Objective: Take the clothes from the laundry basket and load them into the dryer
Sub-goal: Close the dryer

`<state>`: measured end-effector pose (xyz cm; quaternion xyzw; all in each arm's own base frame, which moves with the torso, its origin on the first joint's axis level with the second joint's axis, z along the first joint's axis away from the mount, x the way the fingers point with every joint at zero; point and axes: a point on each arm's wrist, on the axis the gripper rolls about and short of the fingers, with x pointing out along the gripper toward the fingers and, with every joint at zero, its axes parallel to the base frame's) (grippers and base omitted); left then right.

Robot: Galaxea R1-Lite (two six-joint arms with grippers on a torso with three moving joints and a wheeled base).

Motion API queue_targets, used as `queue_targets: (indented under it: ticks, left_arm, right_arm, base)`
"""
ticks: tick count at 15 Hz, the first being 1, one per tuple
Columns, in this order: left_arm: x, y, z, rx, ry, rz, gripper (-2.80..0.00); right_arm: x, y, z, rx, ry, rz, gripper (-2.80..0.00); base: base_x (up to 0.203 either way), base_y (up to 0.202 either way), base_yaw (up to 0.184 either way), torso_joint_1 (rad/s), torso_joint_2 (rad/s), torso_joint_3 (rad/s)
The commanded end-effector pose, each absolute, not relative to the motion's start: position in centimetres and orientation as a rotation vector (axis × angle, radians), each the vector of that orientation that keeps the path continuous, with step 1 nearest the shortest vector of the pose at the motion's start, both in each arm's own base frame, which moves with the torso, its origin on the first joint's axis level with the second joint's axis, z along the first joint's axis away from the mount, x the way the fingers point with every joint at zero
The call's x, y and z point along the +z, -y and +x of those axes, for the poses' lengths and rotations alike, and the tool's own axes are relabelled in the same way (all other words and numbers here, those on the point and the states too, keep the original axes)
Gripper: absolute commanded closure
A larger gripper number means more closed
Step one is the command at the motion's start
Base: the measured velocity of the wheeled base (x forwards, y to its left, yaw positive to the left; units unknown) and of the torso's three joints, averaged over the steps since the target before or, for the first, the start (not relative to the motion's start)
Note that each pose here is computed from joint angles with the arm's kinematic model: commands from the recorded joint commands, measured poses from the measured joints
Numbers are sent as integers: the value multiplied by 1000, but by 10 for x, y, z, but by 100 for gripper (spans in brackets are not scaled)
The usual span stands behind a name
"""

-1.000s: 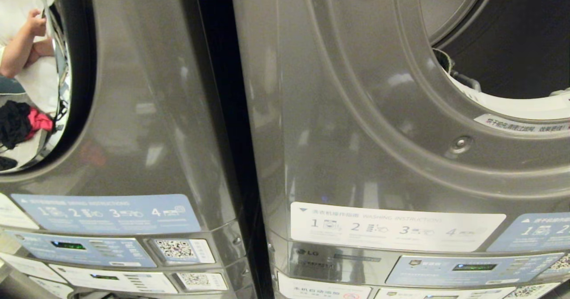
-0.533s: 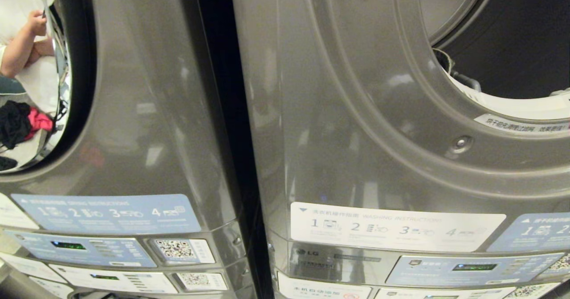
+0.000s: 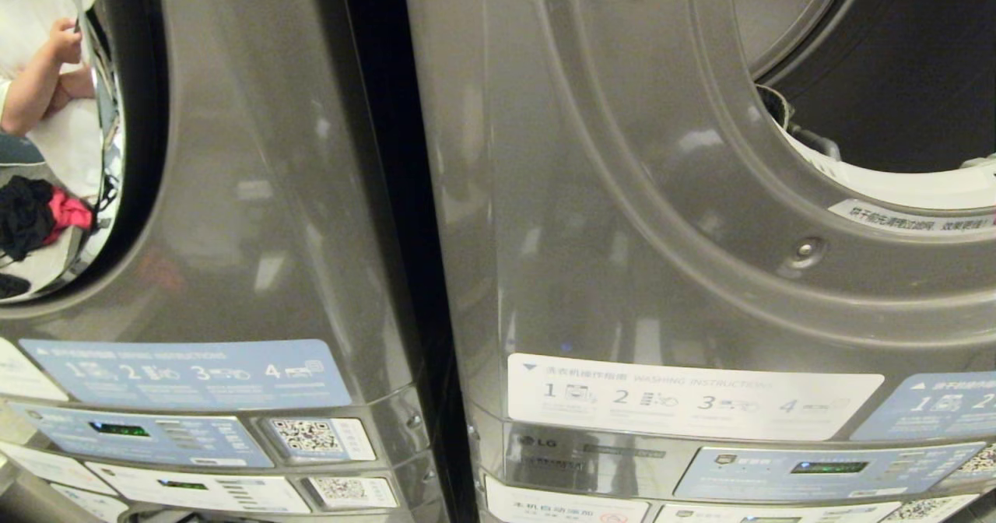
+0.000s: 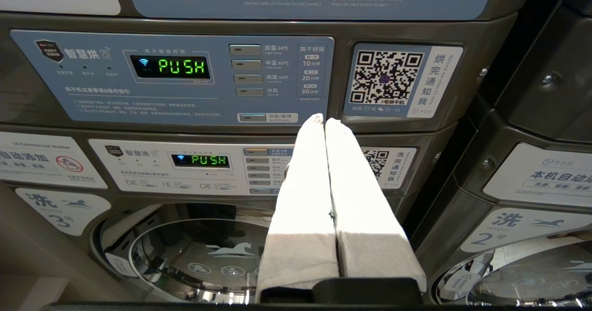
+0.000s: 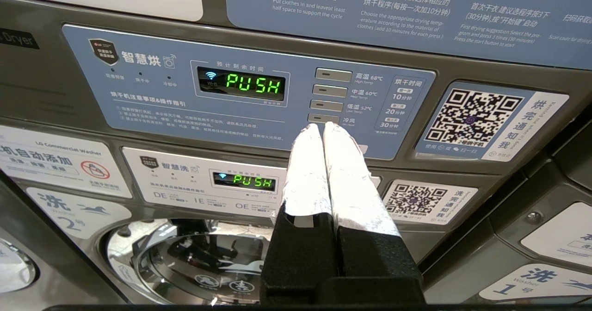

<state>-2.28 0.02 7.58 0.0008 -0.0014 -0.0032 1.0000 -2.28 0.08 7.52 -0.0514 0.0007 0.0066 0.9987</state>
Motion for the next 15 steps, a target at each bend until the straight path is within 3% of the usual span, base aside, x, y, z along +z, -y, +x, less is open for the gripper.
queue_targets:
  ticks: [1,6,15]
  left_arm:
    - [76,0,-23,-6,3,2,0]
    - [76,0,-23,-6,5,2,0]
    - [76,0,-23,-6,5,2,0]
  right_arm:
    - [75,-1,-23,14,-2,-104,0]
    - [75,-1,-23,12,-2,-107,0]
    - [75,-1,-23,13,-4,-107,0]
  base:
    - [0,0,0,0,0,0]
    - [-23,0,0,4,1,0]
    - [-193,0,1,-1,3,2]
